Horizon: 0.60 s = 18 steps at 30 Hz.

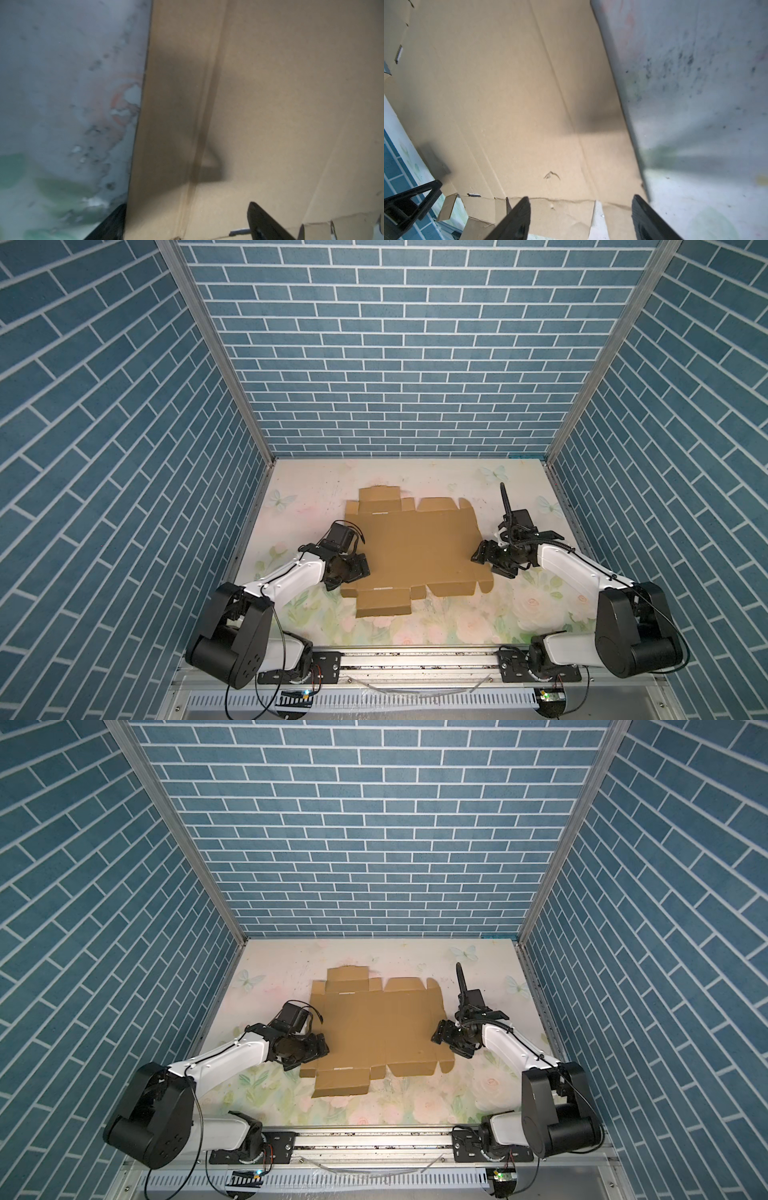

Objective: Fold the paper box

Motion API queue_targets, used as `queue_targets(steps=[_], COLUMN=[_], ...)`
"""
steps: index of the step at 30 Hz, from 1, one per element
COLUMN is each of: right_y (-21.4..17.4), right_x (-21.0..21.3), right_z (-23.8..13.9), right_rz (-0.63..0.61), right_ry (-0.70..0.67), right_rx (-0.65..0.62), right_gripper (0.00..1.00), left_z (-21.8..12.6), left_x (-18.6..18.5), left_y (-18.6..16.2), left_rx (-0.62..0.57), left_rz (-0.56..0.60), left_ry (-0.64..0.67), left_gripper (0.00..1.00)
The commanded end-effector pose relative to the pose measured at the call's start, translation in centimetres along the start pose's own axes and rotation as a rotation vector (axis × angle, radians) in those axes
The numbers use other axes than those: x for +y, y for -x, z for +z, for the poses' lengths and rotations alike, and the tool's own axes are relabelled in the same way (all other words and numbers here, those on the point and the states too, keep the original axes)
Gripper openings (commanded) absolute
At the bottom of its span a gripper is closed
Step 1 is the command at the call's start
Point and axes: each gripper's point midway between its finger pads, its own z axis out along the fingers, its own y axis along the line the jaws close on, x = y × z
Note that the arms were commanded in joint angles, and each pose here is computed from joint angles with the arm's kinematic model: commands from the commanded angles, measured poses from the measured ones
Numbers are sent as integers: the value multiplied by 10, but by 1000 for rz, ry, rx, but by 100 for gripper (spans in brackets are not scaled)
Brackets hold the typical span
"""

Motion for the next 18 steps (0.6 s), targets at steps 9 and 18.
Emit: queue_targets(steps=[9, 18], right_y=[4, 25], right_x=[0, -30], right_z=[-1, -22], right_rz=[35, 48], right_ry=[12, -117], right_rx=[10, -71], right_gripper=[78, 81], left_z=[0, 16], left_x=[-36, -37], left_y=[8, -13], left_rx=[-28, 18], left_rz=[3, 68], left_ry=[-124, -33], left_gripper=[64, 62])
